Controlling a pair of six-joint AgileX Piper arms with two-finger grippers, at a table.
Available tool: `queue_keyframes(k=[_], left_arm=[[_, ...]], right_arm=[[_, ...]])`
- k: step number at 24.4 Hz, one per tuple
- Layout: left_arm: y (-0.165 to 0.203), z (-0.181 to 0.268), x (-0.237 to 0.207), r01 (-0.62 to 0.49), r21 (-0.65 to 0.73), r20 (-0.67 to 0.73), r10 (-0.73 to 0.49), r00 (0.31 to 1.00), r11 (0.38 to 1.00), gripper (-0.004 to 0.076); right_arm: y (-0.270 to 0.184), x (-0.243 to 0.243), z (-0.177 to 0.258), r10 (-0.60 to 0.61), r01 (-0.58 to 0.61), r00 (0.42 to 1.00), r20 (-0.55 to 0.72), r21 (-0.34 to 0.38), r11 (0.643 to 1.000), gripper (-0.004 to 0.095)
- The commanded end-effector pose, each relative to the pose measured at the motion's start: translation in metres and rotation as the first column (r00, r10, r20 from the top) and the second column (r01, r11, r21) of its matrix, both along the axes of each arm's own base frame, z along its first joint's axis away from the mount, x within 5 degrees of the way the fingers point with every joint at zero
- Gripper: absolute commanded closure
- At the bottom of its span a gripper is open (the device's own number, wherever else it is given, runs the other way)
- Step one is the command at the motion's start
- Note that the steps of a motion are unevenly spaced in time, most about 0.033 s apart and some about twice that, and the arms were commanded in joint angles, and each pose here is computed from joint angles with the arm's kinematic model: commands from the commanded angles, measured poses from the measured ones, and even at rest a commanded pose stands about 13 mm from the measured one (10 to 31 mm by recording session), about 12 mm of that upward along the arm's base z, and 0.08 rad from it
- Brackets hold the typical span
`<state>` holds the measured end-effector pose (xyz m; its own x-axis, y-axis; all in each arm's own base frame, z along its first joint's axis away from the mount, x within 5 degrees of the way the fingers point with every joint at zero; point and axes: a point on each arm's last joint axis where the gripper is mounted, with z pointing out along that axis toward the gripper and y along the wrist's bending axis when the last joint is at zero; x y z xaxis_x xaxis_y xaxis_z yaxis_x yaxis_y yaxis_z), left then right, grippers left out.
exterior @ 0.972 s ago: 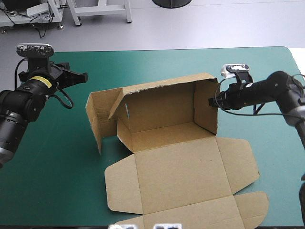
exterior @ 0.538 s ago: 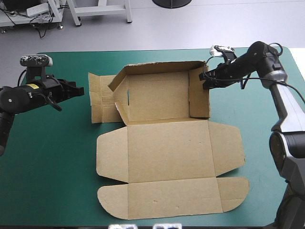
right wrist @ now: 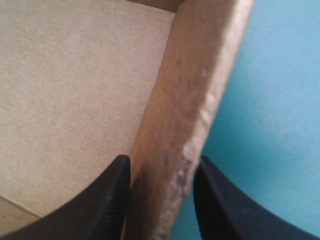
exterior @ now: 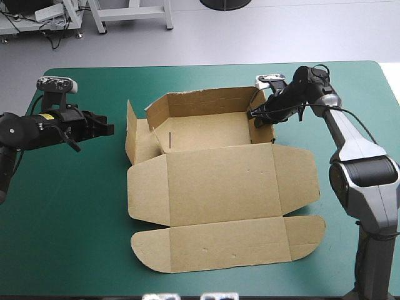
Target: Fold the box
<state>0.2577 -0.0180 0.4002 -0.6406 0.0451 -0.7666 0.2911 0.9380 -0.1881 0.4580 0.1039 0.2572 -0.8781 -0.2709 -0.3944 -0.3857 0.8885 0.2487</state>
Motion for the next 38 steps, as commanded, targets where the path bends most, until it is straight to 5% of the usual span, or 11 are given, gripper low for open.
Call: queue_keyframes(k=[1, 6, 10, 14, 19, 25, 38], left_arm=[[-0.002, 0.018, -0.005, 0.005, -0.021, 0.084, -0.003, 0.997, 1.0, 0.071], [-0.002, 0.018, -0.005, 0.006, -0.021, 0.082, -0.005, 0.997, 1.0, 0.071], [-0.002, 0.018, -0.005, 0.006, -0.021, 0.08, -0.005, 0.997, 1.0, 0.071], [-0.002, 0.017, -0.004, 0.007, -0.021, 0.075, -0.005, 0.997, 1.0, 0.071], [-0.002, 0.017, -0.004, 0.007, -0.021, 0.075, -0.005, 0.997, 1.0, 0.071], [-0.002, 0.015, -0.005, 0.018, -0.021, 0.057, -0.016, 0.998, 1.0, 0.071], [-0.003, 0.014, -0.007, 0.029, -0.02, 0.037, -0.029, 0.999, 0.999, 0.071]], right_arm=[[-0.004, -0.007, 0.058, 0.007, -0.01, 0.99, 0.142, 0.014, 1.0, 0.0489], [-0.01, -0.018, 0.126, 0.022, -0.015, 0.954, 0.3, -0.027, 1.0, 0.0489], [-0.016, -0.053, 0.199, -0.094, 0.067, 0.893, 0.441, 0.077, 0.995, 0.0491], [-0.02, -0.112, 0.241, -0.156, 0.078, 0.879, 0.451, 0.188, 0.979, 0.0489], [-0.026, -0.122, 0.204, -0.127, 0.103, 0.93, 0.344, 0.087, 0.991, 0.0489], [-0.017, -0.08, 0.139, -0.092, 0.079, 0.973, 0.213, 0.067, 0.995, 0.0489], [-0.008, -0.037, 0.07, -0.063, 0.059, 0.995, 0.074, 0.049, 0.997, 0.0489]])
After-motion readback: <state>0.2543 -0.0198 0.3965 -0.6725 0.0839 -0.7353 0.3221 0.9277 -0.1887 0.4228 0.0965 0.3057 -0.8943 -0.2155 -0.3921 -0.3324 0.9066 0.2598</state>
